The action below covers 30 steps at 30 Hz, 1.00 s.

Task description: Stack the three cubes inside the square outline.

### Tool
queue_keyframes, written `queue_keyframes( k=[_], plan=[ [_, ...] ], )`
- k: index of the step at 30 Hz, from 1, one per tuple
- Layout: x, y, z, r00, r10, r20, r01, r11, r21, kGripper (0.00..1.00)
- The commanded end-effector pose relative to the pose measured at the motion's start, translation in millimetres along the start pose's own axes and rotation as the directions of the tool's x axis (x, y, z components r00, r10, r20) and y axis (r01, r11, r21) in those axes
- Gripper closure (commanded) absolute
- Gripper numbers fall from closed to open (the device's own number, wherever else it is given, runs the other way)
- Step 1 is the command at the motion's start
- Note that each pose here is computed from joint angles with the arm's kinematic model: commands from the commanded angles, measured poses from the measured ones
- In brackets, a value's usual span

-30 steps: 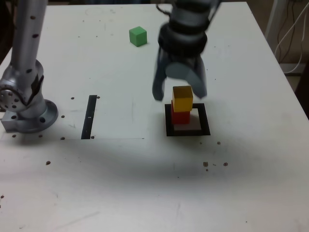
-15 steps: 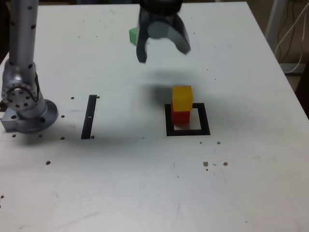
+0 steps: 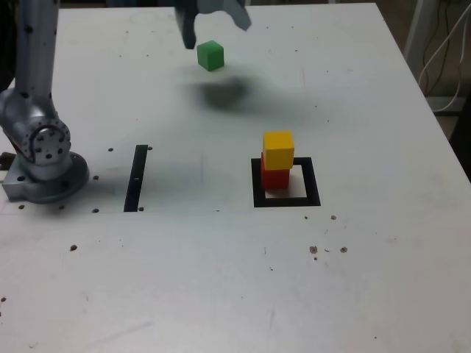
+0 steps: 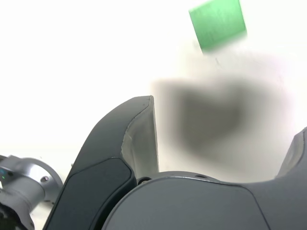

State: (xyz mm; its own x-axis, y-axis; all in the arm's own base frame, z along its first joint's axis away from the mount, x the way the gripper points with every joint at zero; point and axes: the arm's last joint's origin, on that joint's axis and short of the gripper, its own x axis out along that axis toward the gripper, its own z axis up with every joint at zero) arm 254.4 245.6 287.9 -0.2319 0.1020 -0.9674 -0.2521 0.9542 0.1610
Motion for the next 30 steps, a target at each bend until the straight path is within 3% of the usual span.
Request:
queue_keyframes(
  k=[1,7,13,21,24,30],
  plan=[
    [8.0,17.6,2.7,0.9999,-0.009,-0.009,0.009,1.0,-0.015,0.01],
    [28.6,45.6,13.9,0.999,-0.019,-0.041,0.017,0.999,-0.033,0.02],
    [57.9,54.7,30.0,0.9949,-0.057,-0.083,0.055,0.998,-0.027,0.03],
    [76.7,60.0,46.8,0.9926,-0.083,-0.09,0.083,0.997,-0.004,0.11],
    [76.3,59.7,48.3,0.9928,-0.086,-0.084,0.086,0.996,0.0,0.16],
    [76.6,59.1,49.9,0.9933,-0.092,-0.071,0.092,0.996,0.003,0.39]
  ],
)
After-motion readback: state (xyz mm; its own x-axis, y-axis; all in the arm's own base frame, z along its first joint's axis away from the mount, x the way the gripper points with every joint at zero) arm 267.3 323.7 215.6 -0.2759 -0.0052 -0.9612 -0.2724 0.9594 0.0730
